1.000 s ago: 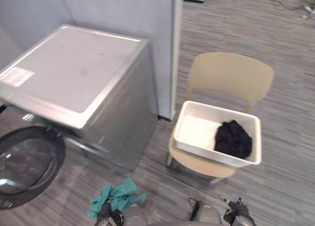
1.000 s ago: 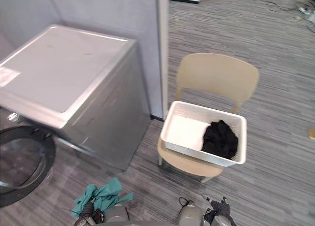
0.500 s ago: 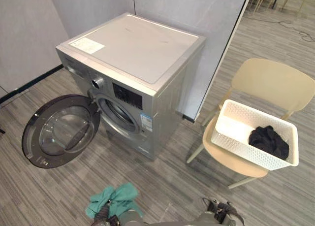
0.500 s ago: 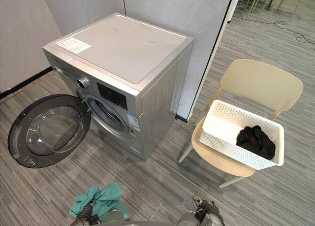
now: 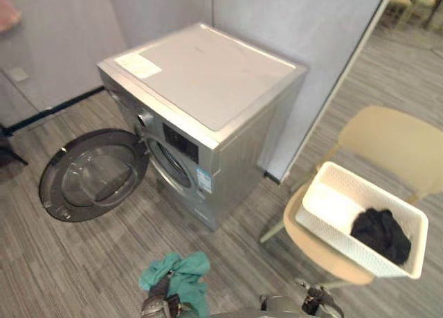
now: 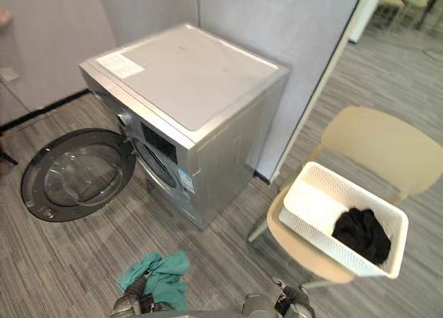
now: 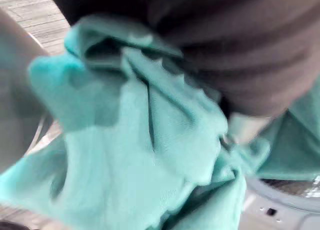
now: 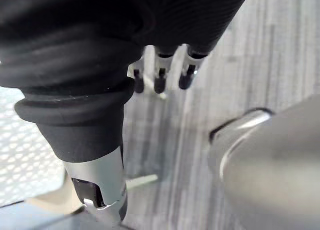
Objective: Pick up the laundry basket with both hands and put the clothes into the washing machine.
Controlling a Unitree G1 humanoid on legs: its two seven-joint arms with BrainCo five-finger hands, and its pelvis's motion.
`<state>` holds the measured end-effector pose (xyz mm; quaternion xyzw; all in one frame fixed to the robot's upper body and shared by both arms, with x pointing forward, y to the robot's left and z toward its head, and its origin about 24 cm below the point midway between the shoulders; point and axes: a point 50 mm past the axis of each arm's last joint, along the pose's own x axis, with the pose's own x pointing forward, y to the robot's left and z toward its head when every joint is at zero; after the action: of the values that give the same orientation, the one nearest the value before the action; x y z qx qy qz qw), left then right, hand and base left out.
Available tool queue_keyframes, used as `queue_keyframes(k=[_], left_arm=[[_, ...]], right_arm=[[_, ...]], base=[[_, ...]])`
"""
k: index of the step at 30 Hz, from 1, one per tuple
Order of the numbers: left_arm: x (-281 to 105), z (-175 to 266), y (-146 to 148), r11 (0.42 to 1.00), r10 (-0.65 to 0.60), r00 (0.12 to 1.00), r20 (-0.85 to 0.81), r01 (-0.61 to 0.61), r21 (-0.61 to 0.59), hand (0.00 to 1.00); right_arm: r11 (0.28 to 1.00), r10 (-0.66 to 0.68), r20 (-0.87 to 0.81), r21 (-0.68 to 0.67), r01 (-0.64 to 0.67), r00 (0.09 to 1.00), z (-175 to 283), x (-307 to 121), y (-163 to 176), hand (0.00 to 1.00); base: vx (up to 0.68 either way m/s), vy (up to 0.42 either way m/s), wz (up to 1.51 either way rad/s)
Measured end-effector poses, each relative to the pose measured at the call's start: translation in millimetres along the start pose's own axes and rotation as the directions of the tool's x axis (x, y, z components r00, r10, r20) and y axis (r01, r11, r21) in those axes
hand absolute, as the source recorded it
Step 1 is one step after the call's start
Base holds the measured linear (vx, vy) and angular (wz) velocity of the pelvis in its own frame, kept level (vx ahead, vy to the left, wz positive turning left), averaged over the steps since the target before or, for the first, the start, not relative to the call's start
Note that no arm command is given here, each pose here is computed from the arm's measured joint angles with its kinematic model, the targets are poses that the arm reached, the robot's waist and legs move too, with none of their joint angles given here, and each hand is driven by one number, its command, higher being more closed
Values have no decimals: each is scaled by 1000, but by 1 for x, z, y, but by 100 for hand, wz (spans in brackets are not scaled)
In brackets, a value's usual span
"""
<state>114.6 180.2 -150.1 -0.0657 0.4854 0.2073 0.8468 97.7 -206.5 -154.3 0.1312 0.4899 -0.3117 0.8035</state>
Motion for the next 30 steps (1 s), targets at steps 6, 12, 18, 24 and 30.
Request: queue_keyframes(k=[6,12,18,24,30], left_arm=[[-4,10,4,999,17,997,71,-15,-38,100],[-4,12,11,996,60,995,76,-55,-64,100],[4,20,15,997,72,995,65,-71,-15,100],[4,22,10,999,50,996,70,-50,3,100],[4,0,13,998,59,998,-16,-59,5,100]], right_arm=[[997,54,38,-52,-52,998,5,-3,8,0],[996,71,41,-60,-69,997,4,-6,16,0],[998,52,-30,-35,-53,998,-11,-5,13,0],[996,79,-8,-40,-79,997,-1,-4,22,0],[993,92,-21,-75,-94,996,-3,-3,26,0]], base=[[24,4,-62],[183,222,-62],[158,377,-78],[27,212,-75],[-4,-67,-59]])
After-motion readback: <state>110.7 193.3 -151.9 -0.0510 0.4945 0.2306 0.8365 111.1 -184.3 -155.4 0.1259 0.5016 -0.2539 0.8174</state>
